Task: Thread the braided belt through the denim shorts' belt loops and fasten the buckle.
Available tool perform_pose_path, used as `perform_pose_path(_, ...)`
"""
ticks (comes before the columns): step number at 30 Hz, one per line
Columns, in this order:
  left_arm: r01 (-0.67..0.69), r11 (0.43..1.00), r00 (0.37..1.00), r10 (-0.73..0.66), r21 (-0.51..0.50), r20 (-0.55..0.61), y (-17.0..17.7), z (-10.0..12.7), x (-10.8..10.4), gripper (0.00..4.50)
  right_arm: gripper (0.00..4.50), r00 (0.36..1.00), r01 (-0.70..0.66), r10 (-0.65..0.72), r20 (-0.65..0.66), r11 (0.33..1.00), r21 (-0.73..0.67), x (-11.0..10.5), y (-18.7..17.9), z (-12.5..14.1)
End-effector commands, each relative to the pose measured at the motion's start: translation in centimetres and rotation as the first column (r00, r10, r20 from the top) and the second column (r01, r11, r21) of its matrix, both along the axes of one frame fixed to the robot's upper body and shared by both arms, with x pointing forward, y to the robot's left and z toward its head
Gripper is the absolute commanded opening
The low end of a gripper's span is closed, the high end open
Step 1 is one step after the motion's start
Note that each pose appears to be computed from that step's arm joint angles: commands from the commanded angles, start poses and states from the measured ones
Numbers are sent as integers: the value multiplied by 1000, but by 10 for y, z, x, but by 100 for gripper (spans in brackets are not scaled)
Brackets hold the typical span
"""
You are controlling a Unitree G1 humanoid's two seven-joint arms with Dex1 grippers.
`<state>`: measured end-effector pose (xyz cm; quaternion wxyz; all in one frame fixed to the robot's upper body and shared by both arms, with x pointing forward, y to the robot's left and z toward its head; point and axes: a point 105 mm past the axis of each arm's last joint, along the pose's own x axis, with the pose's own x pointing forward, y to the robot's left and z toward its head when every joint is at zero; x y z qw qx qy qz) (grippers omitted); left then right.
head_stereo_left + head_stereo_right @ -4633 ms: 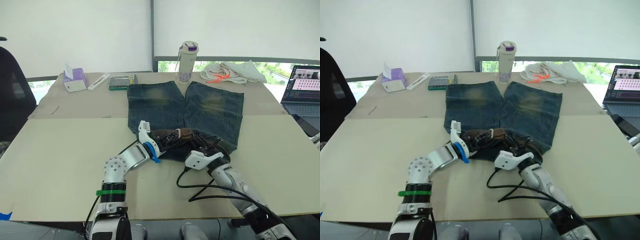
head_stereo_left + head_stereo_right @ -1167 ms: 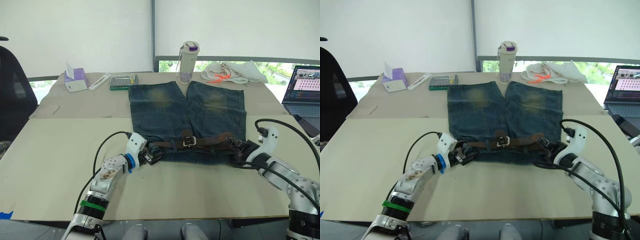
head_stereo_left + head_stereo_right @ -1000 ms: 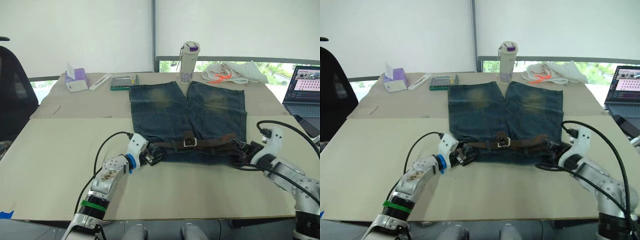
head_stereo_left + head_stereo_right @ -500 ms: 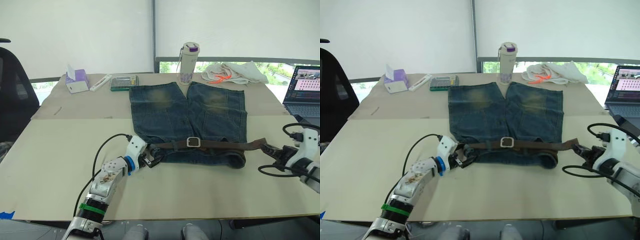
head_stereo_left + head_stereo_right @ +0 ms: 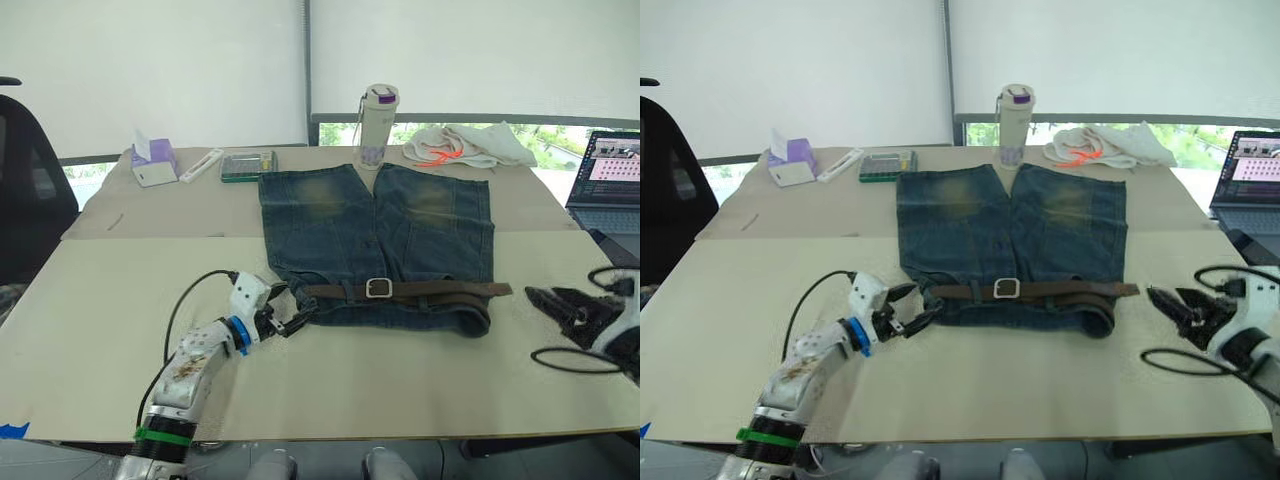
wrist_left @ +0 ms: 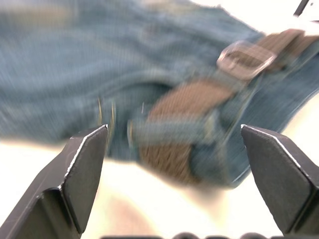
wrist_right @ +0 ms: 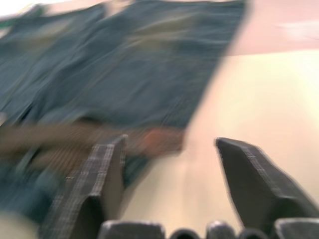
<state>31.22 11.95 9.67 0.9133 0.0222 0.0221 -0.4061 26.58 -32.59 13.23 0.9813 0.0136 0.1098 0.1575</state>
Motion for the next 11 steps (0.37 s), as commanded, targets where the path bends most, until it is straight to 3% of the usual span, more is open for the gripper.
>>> perform_pose_path(1, 33, 999, 997, -35, 43, 66, 16, 19, -14, 450, 449, 983, -180, 181, -10, 971, -154, -16, 8, -10)
perform_pose_path(4, 49, 989, 999, -50, 141, 9, 36, 5, -33, 450, 449, 952, -304, 288, -100, 917, -257, -32, 4, -34)
perform_pose_path(11, 59, 975, 994, -38, 214, -99, 57, -11, -56, 450, 449, 945, -328, 320, -73, 910, -253, -28, -5, -40)
